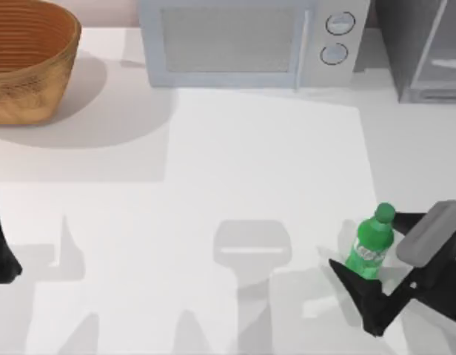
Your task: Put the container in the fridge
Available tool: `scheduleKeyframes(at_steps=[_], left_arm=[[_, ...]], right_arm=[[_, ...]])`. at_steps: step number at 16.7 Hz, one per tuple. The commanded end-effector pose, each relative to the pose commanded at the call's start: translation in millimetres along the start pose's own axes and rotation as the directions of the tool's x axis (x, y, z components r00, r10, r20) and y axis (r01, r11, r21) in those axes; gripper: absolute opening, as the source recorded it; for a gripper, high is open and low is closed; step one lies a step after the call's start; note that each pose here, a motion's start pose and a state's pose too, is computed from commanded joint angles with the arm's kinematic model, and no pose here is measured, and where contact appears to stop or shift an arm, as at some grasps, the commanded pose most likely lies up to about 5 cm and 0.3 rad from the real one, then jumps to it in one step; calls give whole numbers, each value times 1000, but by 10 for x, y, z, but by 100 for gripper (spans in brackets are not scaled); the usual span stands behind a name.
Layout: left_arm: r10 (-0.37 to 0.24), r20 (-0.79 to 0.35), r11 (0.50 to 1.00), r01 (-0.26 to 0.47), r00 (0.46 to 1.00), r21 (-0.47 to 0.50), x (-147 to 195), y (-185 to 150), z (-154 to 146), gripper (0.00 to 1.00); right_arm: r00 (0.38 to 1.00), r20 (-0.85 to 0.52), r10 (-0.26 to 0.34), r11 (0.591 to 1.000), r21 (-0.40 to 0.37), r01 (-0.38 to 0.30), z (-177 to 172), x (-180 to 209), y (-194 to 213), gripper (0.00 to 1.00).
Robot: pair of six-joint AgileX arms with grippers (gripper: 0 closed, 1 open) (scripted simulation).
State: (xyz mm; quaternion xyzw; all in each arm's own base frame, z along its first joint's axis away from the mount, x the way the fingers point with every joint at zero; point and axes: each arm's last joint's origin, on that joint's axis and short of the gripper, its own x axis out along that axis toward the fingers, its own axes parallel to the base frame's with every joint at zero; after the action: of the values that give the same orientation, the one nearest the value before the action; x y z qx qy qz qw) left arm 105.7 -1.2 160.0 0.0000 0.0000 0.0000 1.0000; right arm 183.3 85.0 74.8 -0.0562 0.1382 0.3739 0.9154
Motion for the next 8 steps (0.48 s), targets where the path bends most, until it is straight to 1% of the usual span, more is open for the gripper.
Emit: scheduleKeyframes(at_steps=[8], left_arm=[[0,0,1000,0,1000,0,0,0,0,100]], right_arm=[[1000,0,0,1000,0,0,0,0,0,40]])
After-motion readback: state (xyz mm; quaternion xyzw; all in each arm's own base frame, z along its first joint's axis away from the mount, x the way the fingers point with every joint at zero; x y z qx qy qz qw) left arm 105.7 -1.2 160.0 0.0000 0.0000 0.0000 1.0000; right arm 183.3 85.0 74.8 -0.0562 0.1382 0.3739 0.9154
